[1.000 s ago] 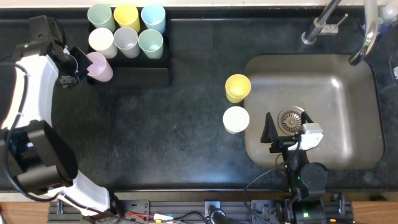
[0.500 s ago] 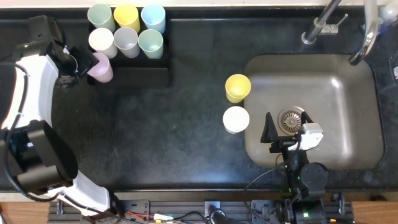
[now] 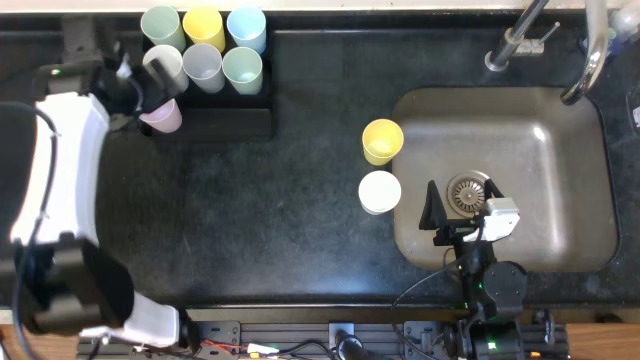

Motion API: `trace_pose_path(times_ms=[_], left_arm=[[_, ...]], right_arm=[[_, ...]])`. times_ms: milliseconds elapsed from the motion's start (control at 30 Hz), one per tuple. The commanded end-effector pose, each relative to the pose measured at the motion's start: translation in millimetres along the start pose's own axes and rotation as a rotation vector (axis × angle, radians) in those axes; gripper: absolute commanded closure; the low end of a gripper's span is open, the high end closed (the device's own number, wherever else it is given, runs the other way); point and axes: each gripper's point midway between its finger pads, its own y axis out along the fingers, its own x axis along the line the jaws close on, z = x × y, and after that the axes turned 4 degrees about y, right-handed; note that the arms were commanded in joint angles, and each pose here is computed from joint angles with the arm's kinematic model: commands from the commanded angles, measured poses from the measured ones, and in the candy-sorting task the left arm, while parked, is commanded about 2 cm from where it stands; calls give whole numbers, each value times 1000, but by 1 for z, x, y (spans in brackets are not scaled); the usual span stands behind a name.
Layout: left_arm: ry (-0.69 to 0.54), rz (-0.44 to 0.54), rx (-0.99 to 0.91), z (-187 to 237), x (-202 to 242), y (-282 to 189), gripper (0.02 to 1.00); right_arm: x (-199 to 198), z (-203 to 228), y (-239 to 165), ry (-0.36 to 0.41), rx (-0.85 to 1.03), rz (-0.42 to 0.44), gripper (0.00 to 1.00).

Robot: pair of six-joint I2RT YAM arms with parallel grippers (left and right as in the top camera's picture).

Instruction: Store Cups

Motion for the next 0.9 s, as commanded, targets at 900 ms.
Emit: trace_pose_path(times_ms=[900], left_arm=[[696,338,219,231,-275,9,18]], right_arm=[[-2,3,0,4,0,3,3]])
